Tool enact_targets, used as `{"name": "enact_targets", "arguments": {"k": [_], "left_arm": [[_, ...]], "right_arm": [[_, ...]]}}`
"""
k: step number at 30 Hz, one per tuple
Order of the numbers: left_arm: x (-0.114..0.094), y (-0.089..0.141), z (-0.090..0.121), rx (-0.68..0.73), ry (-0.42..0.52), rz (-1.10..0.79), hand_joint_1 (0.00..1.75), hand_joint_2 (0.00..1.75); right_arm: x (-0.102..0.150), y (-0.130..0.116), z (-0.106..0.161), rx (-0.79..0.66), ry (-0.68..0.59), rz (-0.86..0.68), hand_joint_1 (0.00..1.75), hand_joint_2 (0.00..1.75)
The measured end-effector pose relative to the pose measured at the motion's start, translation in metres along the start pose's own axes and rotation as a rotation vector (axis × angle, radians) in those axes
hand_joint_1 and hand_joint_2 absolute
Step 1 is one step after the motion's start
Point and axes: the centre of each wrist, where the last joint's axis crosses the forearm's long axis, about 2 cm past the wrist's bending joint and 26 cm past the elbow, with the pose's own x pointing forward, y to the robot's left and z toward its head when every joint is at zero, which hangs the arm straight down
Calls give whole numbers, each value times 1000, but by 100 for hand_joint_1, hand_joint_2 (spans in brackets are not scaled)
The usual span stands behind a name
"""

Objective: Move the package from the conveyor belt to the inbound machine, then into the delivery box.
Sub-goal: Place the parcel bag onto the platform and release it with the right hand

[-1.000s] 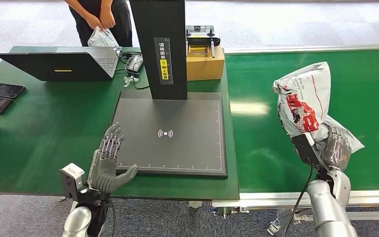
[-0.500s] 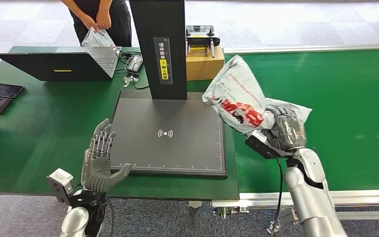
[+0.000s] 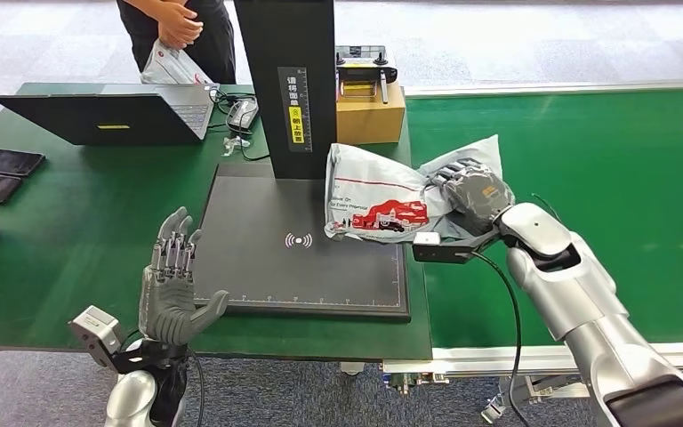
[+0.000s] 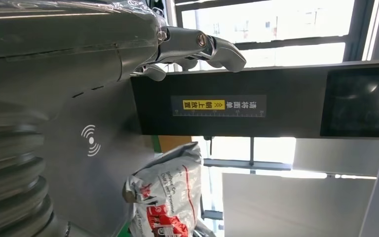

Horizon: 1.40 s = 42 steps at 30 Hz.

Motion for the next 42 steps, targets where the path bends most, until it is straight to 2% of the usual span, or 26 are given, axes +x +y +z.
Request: {"name": "enact_targets", "arguments": {"k": [4,10,24,35,36,39,40,42], "left_arm": [[0,-1,-1,-5,-10,4,0,175],[-2,-5,-3,-17,-24,11,0,175],[-3,-14,-11,-41,-32,29,0,175],[-2,-16,-14,-62,-8,37,0,175],[-2,-16,-15,-63,-8,38,0,175],[-2,-15,-17,-66,-10,39,0,175],[-2,-15,-18,-67,-11,39,0,175],[-2,-16,-19,-71,-11,40,0,175]], "right_arm": [[-3,-17,-16,24,-86,79,175,175],[8,-27,-39,22,-164,88,175,175],[78,-1,-78,28,-207,-15,175,175],[113,15,-89,24,-206,-74,172,175],[115,15,-90,24,-207,-78,152,175],[121,15,-93,24,-216,-85,26,175],[124,15,-94,23,-219,-86,2,175],[129,15,-95,15,-225,-88,0,175]]}}
